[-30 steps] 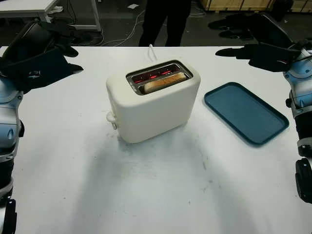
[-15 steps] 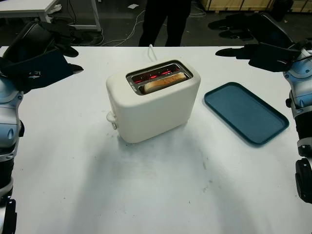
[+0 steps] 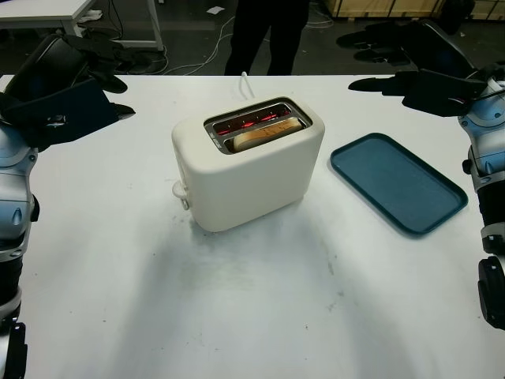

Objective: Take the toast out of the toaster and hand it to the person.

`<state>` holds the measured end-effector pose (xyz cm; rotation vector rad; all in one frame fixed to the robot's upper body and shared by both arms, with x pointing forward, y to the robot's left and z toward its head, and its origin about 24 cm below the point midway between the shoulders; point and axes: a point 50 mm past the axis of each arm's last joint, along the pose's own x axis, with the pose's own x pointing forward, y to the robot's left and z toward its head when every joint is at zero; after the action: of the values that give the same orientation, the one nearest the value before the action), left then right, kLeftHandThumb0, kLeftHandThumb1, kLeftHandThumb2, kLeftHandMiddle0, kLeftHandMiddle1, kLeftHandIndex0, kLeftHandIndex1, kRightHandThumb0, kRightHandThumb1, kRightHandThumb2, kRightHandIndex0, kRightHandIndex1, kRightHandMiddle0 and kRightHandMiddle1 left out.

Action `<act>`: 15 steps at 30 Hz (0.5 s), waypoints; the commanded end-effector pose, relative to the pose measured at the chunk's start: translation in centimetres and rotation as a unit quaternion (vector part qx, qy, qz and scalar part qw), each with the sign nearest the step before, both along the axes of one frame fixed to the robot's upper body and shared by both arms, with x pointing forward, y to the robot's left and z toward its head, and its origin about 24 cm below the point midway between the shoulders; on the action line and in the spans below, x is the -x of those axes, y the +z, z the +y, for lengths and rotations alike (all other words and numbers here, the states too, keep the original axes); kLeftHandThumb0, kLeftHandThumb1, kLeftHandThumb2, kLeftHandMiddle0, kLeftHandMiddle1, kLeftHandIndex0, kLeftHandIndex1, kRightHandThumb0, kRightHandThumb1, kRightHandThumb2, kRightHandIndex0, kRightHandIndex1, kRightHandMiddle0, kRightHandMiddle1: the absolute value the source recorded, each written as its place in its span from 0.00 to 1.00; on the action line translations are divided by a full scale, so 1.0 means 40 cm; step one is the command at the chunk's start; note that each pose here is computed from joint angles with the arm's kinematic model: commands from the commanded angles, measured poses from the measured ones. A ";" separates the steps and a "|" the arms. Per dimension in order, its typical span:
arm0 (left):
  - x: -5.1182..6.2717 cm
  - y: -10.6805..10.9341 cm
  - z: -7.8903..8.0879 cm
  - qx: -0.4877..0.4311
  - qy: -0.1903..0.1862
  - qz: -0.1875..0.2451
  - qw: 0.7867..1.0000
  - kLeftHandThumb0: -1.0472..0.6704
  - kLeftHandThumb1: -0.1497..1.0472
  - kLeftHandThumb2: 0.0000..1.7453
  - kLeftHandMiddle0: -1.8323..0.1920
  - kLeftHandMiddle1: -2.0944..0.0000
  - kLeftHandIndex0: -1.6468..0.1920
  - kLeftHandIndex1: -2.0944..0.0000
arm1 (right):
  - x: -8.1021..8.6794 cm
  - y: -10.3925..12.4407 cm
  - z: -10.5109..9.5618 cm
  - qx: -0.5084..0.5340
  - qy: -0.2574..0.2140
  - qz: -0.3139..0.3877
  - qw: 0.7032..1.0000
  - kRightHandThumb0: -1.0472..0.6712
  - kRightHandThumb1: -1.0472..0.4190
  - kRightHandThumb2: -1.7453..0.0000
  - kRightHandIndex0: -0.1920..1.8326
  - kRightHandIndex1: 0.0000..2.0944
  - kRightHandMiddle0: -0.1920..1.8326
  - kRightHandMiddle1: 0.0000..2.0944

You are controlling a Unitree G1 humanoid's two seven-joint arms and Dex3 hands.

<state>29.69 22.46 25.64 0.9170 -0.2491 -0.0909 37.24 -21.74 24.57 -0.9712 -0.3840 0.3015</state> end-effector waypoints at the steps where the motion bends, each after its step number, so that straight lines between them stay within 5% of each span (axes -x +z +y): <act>1: 0.001 0.002 0.000 0.001 0.000 -0.005 1.000 0.65 0.83 0.00 0.63 0.70 0.48 1.00 | 0.002 -0.010 0.002 0.000 -0.003 0.001 1.000 0.35 0.09 0.98 0.42 0.00 0.39 0.00; 15: 0.004 -0.001 0.002 0.004 0.004 -0.001 1.000 0.66 0.84 0.00 0.64 0.71 0.48 1.00 | 0.002 -0.013 0.005 0.001 0.000 -0.003 1.000 0.35 0.09 0.99 0.43 0.00 0.40 0.00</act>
<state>29.66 22.46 25.65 0.9147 -0.2450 -0.0877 37.17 -21.72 24.37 -0.9768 -0.3826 0.3009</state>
